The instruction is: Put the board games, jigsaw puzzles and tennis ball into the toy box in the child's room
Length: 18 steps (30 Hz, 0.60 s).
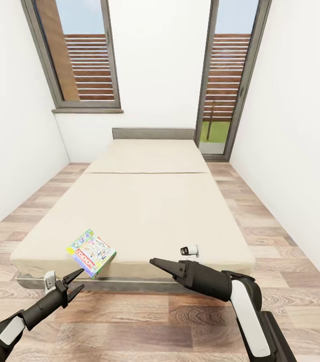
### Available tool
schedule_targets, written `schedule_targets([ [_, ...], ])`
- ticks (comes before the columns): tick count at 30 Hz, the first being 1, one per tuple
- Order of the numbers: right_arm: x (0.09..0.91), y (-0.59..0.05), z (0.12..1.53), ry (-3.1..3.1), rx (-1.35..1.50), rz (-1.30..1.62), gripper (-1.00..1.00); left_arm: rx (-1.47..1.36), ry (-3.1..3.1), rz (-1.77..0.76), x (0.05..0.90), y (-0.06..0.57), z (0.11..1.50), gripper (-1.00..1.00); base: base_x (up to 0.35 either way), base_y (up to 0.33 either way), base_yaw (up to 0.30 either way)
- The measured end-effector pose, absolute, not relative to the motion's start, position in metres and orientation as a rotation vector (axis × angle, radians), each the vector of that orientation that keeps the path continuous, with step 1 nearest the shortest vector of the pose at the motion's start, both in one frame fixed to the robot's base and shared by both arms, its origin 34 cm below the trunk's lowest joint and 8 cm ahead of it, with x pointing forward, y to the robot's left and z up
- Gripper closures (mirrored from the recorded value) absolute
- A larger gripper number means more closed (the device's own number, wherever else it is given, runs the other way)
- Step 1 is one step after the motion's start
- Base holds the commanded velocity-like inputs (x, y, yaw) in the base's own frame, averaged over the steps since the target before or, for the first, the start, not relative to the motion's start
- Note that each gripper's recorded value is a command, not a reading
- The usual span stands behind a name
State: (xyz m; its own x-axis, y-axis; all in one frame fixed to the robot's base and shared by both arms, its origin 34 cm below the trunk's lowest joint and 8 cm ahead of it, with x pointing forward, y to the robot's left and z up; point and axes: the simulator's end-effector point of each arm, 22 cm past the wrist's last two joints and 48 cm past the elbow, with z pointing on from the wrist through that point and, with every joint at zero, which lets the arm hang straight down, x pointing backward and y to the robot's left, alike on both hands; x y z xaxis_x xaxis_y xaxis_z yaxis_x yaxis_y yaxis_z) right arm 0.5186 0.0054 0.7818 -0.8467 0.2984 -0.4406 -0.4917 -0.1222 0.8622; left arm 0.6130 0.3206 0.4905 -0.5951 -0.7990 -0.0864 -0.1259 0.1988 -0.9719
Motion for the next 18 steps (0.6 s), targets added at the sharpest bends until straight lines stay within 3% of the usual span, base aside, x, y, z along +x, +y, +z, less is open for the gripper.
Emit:
schedule_targets([
  [18,0.5186,0.0054,0.7818,1.640,-0.215,2.012,-1.00,-0.860,1.877,-1.432,0.6128,0.3204,0.4899,-1.00,0.000,-0.053,0.000],
])
